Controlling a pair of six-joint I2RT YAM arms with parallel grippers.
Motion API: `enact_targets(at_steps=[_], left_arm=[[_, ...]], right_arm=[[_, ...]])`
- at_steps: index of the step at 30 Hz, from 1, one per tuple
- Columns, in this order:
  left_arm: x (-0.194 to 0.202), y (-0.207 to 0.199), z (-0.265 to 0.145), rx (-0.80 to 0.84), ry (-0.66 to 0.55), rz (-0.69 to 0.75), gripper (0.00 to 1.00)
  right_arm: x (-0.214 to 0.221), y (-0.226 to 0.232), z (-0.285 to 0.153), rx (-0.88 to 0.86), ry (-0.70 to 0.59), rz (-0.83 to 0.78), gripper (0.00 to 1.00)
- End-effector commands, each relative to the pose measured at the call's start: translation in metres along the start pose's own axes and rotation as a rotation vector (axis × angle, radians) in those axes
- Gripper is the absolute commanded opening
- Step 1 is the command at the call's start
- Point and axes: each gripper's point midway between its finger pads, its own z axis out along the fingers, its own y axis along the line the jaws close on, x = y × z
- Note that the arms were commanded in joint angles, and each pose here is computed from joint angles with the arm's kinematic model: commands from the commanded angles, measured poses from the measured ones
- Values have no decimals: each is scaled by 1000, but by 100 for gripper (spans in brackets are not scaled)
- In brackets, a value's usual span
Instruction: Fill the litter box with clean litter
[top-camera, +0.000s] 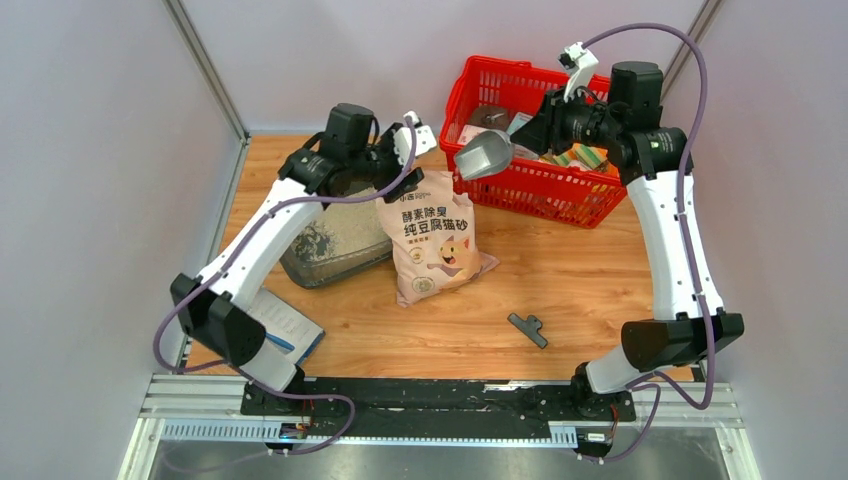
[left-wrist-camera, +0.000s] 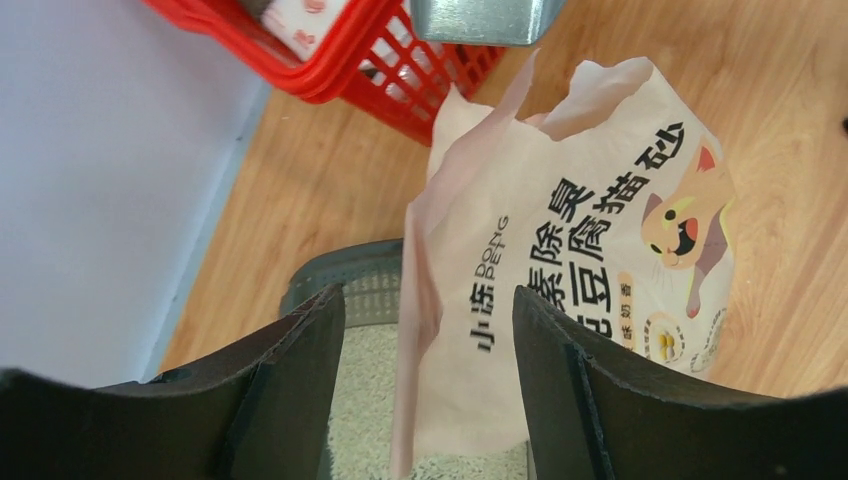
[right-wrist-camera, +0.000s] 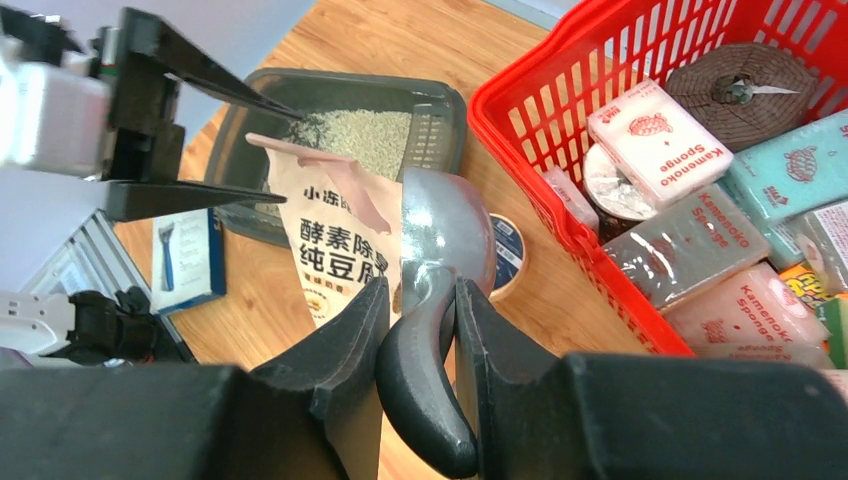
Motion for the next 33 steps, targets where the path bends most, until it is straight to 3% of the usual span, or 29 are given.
enact_targets(at_steps=[1,5,12,20,25,26,33], left_arm=[[-8,-11,16,141,-12,33,70],[1,-16,31,195,25,3,67],[21,-16,44,211,84,25,55],[-2,-45,17,316,16,-58,1],[-11,-62,-9,289,-54,-162,0],[-25,-60,-23,253,-117,-142,0],[-19,-77,-48,212,-157,-177,0]], right_arm=[[-22,6,-17,17,-50,-140,0],[-32,9,-23,24,-86,-197,0],[-15,8,-18,34,-12,-32,0],[-5,17,-19,77,26,-17,0],[4,34,-15,88,61,-76,0],[7,37,-14,83,71,-86,0],[24,55,-16,81,133,-67,0]])
